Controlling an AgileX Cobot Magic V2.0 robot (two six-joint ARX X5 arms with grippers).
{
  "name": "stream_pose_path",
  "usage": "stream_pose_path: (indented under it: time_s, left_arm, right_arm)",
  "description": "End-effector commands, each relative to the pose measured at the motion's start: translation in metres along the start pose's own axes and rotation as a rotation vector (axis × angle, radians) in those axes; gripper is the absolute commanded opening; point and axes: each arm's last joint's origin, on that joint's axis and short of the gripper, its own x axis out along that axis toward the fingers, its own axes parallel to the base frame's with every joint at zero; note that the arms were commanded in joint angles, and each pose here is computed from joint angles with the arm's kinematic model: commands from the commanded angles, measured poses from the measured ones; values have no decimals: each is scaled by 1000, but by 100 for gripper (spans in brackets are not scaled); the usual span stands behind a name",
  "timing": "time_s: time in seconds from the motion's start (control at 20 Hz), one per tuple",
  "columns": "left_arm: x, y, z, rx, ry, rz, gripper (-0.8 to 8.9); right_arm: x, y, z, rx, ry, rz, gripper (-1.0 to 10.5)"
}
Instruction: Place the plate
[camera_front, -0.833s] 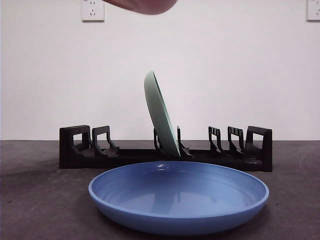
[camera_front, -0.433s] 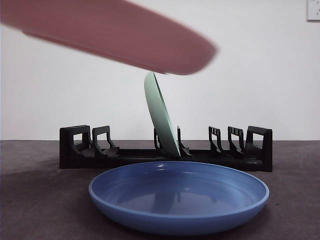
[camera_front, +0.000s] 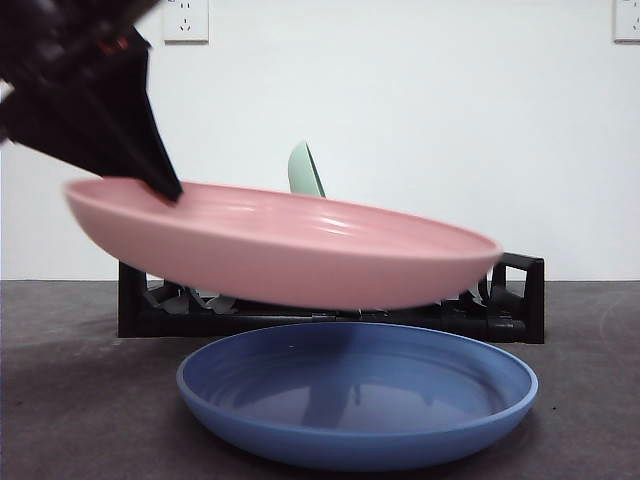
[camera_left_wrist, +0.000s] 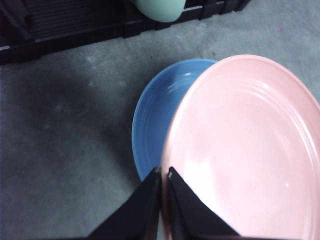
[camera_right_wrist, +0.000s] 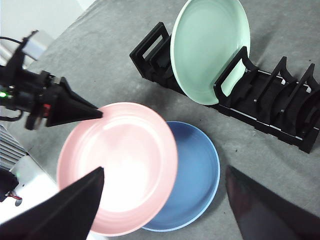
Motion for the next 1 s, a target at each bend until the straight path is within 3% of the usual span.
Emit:
stream_pose_path:
  time_s: [0.05, 0.6, 1.0]
  left_arm:
    - [10, -2, 5, -40, -22, -24, 4]
    - [73, 11, 4, -107, 59, 2, 4]
    - [86, 12, 4, -165, 56, -1, 5]
  right_arm:
    - [-2, 2, 4, -7, -13, 5, 383]
    - [-2, 2, 4, -8, -14, 5, 383]
    - [-2, 2, 4, -7, -14, 5, 383]
